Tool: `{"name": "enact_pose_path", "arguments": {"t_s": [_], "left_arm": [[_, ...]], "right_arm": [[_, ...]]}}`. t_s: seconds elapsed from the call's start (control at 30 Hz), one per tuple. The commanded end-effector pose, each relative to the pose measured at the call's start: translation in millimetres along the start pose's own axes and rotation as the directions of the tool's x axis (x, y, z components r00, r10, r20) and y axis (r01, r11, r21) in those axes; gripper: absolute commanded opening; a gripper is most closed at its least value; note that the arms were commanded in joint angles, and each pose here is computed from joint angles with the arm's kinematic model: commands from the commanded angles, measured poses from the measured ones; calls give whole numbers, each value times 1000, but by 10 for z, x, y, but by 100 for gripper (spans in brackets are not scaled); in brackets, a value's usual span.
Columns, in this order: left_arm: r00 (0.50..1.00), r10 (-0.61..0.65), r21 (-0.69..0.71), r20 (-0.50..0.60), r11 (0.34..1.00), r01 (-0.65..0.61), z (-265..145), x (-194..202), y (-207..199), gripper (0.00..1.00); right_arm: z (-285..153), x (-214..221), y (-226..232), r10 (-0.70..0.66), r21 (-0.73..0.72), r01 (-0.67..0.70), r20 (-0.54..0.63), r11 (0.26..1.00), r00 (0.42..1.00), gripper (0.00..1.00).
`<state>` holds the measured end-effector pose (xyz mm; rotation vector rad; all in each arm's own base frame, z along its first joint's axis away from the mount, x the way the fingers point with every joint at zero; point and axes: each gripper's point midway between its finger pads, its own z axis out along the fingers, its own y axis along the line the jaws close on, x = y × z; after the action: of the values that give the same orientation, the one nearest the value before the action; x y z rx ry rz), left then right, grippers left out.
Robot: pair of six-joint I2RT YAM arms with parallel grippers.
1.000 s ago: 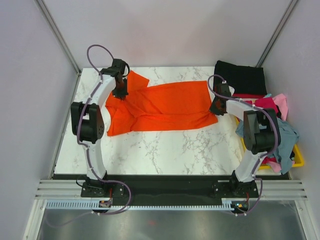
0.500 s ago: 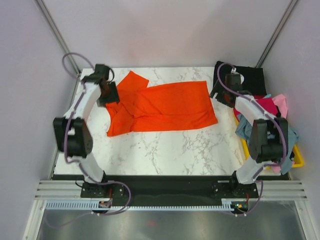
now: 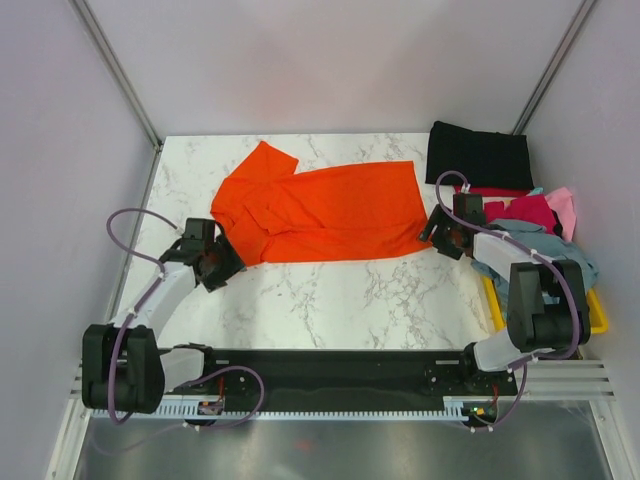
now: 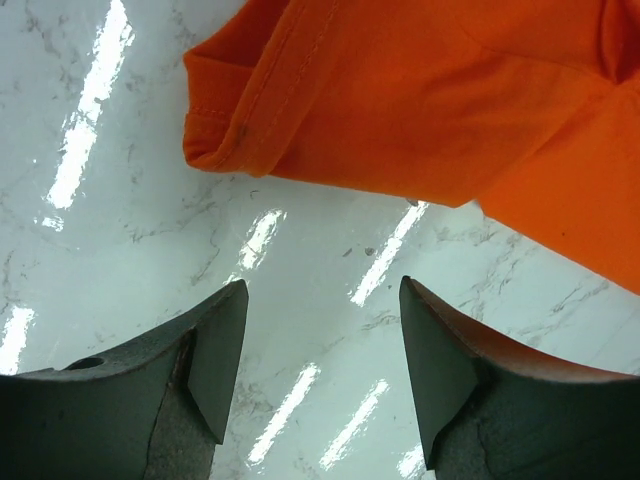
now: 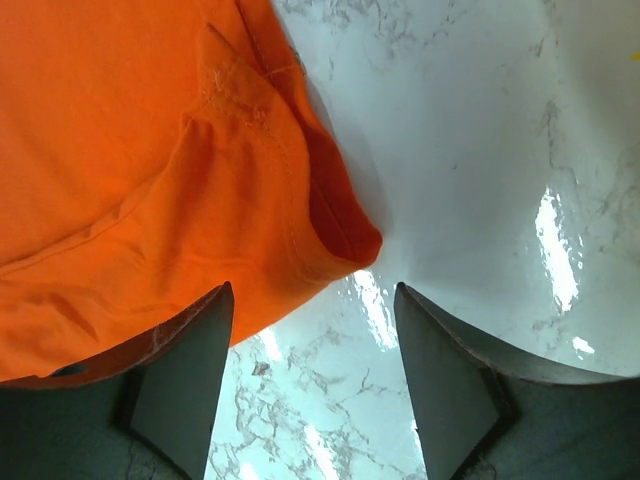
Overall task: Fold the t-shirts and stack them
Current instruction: Fold the tshirt
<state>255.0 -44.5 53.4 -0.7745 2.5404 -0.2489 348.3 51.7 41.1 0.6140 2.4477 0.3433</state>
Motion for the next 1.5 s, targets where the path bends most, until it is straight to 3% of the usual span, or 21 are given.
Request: {"name": "enact_pose_path", "arguments": {"t_s": [0.0,0.13,0.23,0.27,0.57,0.77,0.8,0.83,0.93,0.97,1.1,1.47], "left_arm": [[979,-112,75,170,992,101,-35,-334,-145,70],[973,-131,66,190,991,120,35,-334,-93,71],[969,-143,25,200,990,141,110,-326,3,71],[968,-142,-1,208,989,146,143,-322,60,70],[953,-123,-81,276,985,151,335,-482,189,68],[942,-107,-85,319,986,141,446,-630,156,59],[943,-96,-92,319,987,131,467,-642,157,54],[941,-86,-93,326,988,123,463,-673,148,39],[933,-45,-91,356,992,83,388,-837,98,17],[926,-37,-86,377,993,75,328,-937,54,15],[913,-27,-123,408,989,84,148,-1094,134,15],[935,-71,-154,348,979,131,116,-790,357,18]], "right_arm": [[85,-167,91,25,-65,-22,46,998,999,73],[207,-150,39,34,-52,-33,26,998,999,68],[245,-129,24,36,-56,-35,20,998,999,53],[255,-125,15,39,-55,-38,21,998,999,44],[287,-104,24,37,-69,-36,9,997,999,2],[326,-74,35,33,-82,-34,-8,996,999,0],[332,-69,28,35,-81,-35,-11,996,999,0],[331,-69,34,34,-84,-35,-11,996,999,0],[299,-61,34,35,-87,-36,-8,996,999,0],[276,-45,12,37,-76,-37,-10,996,999,0],[145,-10,-278,102,1,-102,21,995,995,0],[-27,228,-404,116,23,-117,14,993,993,0]]}}
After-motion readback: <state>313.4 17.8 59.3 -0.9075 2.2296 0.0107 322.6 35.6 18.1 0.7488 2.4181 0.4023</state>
